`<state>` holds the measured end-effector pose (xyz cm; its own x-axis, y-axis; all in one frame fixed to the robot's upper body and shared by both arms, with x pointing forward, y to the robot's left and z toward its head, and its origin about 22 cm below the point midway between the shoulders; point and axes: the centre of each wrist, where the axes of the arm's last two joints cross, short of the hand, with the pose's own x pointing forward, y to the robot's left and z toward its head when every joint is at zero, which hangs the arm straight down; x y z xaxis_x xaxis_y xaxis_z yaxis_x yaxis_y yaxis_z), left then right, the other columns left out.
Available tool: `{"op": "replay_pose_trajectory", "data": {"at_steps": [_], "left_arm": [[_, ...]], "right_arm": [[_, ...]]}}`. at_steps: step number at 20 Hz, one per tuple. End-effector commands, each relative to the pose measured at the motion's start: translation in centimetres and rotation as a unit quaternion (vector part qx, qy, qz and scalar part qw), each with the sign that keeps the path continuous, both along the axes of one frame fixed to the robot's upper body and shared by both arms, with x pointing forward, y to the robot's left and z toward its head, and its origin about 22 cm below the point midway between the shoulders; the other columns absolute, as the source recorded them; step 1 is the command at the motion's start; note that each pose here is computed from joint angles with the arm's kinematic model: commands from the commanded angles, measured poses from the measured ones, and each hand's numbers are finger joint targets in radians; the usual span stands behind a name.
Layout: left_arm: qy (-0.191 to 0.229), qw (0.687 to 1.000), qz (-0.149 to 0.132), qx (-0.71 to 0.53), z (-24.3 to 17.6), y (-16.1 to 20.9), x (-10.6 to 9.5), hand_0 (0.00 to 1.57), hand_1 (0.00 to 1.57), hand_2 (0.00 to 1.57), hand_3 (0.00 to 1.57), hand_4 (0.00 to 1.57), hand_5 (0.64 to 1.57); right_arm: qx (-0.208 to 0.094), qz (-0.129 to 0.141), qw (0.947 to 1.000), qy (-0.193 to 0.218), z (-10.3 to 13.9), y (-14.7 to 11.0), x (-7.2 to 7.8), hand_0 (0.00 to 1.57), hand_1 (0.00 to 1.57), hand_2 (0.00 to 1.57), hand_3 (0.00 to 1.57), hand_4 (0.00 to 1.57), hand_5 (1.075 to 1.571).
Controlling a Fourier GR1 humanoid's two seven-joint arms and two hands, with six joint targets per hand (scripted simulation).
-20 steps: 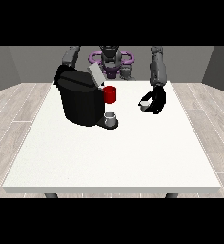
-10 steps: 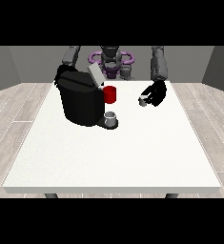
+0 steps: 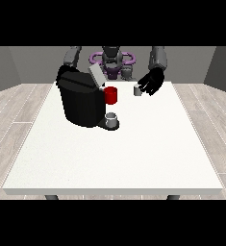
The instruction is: Insert the coffee pod into the coffee machine and close the lid
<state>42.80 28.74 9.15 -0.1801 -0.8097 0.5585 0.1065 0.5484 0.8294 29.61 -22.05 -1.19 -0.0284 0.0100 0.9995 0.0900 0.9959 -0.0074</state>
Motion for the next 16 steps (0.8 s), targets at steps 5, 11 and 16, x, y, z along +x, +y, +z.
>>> {"op": "replay_pose_trajectory", "data": {"at_steps": [5, 11, 16], "left_arm": [[-0.017, 1.000, -0.011, 0.007, 2.1, -0.7, 0.7, 1.25, 1.25, 1.33, 1.29, 0.57, 1.571], [-0.071, 0.997, 0.000, 0.005, 9.3, 0.2, 2.1, 1.07, 1.07, 1.22, 1.23, 0.52, 1.571], [-0.069, 0.997, 0.023, -0.025, 13.4, 0.2, 2.6, 1.21, 1.21, 1.25, 1.19, 0.49, 1.571]], "right_arm": [[0.006, 0.006, 0.9998, -0.016, 1.8, -0.1, 0.8, 0.00, 0.00, 0.00, 0.00, 0.49, 1.571], [0.000, 0.007, 0.9993, -0.036, 3.7, 1.0, 1.9, 0.00, 0.00, 0.00, 0.00, 0.51, 1.571], [0.002, 0.020, 0.9993, -0.032, 2.6, 0.6, 1.1, 0.00, 0.00, 0.00, 0.00, 0.51, 1.571]]}}
